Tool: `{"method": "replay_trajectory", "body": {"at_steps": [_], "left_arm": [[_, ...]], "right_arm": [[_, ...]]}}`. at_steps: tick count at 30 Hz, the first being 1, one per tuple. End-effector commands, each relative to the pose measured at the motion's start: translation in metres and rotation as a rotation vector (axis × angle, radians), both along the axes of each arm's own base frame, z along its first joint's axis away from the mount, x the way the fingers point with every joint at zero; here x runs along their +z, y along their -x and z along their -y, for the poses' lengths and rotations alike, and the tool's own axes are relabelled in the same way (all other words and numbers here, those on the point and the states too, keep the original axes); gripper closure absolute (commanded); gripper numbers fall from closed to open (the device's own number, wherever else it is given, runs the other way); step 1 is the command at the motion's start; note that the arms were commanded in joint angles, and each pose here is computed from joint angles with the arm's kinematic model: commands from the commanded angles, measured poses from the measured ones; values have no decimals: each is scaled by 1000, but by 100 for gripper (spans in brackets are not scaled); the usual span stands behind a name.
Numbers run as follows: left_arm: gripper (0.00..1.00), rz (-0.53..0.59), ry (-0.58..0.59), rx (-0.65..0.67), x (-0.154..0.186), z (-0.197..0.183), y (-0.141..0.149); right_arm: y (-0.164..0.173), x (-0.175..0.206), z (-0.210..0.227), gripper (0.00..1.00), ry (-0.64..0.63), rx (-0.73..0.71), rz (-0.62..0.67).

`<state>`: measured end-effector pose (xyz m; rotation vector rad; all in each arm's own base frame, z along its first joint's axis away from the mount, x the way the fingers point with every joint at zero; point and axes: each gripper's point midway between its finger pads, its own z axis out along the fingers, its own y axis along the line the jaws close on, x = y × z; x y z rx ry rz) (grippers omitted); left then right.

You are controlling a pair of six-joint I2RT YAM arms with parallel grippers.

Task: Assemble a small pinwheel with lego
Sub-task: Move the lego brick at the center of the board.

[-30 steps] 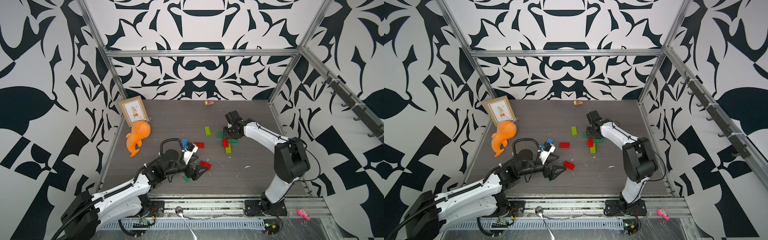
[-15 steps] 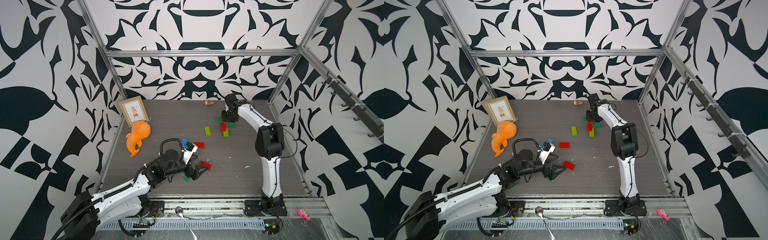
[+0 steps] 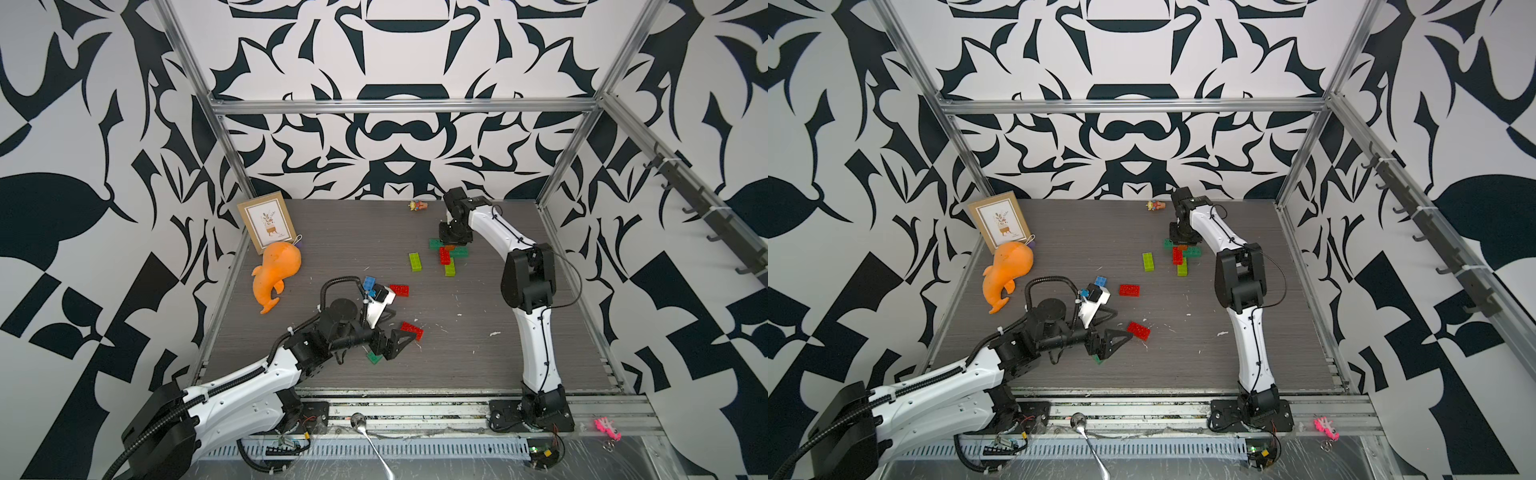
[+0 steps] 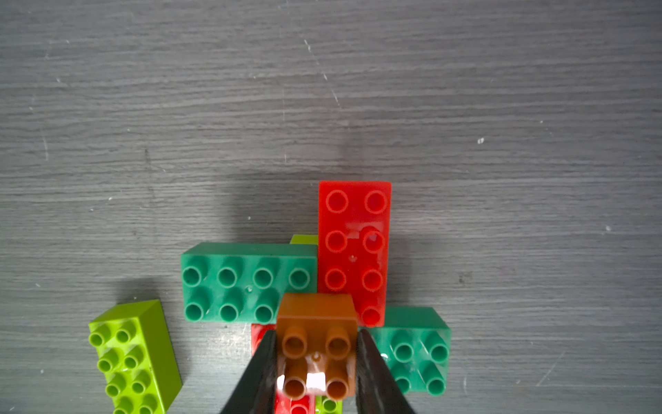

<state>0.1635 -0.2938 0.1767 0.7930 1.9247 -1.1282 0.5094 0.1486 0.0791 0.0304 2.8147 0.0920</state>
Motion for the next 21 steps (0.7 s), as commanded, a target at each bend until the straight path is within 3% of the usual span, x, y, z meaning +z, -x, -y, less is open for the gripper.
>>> {"method": "replay_trajectory", "body": {"at_steps": [1, 8, 13, 16, 21], "left_arm": [[0, -5, -19, 14, -7, -2, -1], [0, -11, -39, 38, -13, -3, -6], [0, -5, -50, 70, -14, -6, -11], [0, -10, -46, 89, -14, -8, -12], [0, -41, -38, 130, -10, -14, -14]], "right_arm": [[-2, 27, -3, 76, -14, 12, 43], [-5, 76, -10, 40, -68, 46, 147], [12, 115, -14, 35, -96, 86, 211], [46, 134, -23, 35, -112, 124, 275], [134, 138, -48, 29, -183, 215, 385]]}}
